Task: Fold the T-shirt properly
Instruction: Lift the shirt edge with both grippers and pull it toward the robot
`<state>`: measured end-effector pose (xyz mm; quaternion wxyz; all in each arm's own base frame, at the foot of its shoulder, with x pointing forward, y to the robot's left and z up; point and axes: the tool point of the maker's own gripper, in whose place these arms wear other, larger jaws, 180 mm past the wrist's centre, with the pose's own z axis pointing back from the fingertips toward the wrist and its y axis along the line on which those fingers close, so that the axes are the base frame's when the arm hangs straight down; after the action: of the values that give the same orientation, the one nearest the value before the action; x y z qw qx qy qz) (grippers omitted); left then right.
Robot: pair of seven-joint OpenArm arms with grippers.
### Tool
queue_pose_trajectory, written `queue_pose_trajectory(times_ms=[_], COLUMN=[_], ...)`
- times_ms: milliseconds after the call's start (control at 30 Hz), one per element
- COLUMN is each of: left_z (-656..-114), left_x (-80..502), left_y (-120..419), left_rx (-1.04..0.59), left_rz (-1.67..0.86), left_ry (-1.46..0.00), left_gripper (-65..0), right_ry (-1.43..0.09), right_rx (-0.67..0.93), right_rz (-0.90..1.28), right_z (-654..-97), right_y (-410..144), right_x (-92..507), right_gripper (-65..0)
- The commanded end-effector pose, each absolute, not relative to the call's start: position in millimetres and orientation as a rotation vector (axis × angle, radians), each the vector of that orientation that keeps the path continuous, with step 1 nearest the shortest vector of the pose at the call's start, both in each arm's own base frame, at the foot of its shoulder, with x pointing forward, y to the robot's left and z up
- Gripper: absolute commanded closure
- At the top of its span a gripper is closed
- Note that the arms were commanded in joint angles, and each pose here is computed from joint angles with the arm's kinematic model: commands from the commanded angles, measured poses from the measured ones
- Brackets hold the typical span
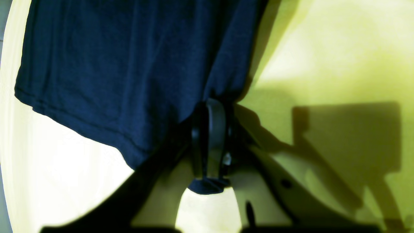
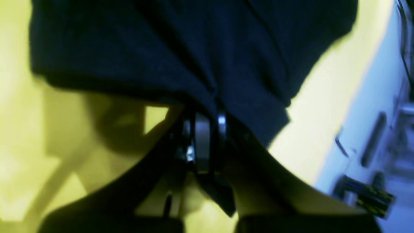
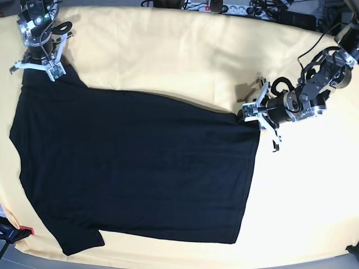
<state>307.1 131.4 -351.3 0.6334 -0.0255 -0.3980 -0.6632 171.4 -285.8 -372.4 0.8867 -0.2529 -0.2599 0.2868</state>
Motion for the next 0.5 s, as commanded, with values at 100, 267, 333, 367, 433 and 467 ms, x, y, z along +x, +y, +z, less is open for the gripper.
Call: queue_pose_trajectory(times_ms=[100, 267, 333, 367, 433, 467], left_z=[-319, -305, -304, -302, -299, -298], left_x=[310, 287, 274, 267, 252, 243], left_y=[131, 134, 138, 140, 146, 147], left_rx=[-0.012, -0.053, -0.091, -0.111, -0.147, -0.177], left_rz=[-1.560, -1.567, -1.587, -1.599, -1.622, -1.638], left_ry=[-0.966, -0.881, -0.820, -0.792, -0.737, -0.706], left_gripper=[0.0, 0.0, 0.0, 0.0, 0.0, 0.0], right_ry=[-0.600, -0.587, -0.560, -0.545, -0.502, -0.476], right_rx=[-0.583, -0.544, -0.540, -0.544, -0.552, -0.552], right_rz=[0.616, 0.682, 0.700, 0.710, 0.735, 0.747], right_z=[-336, -325, -325, -325, -328, -330], right_y=[-278, -260, -258, -258, -260, -261], right_x=[181, 160, 148, 142, 127, 118], right_gripper=[0.0, 0.0, 0.0, 0.0, 0.0, 0.0])
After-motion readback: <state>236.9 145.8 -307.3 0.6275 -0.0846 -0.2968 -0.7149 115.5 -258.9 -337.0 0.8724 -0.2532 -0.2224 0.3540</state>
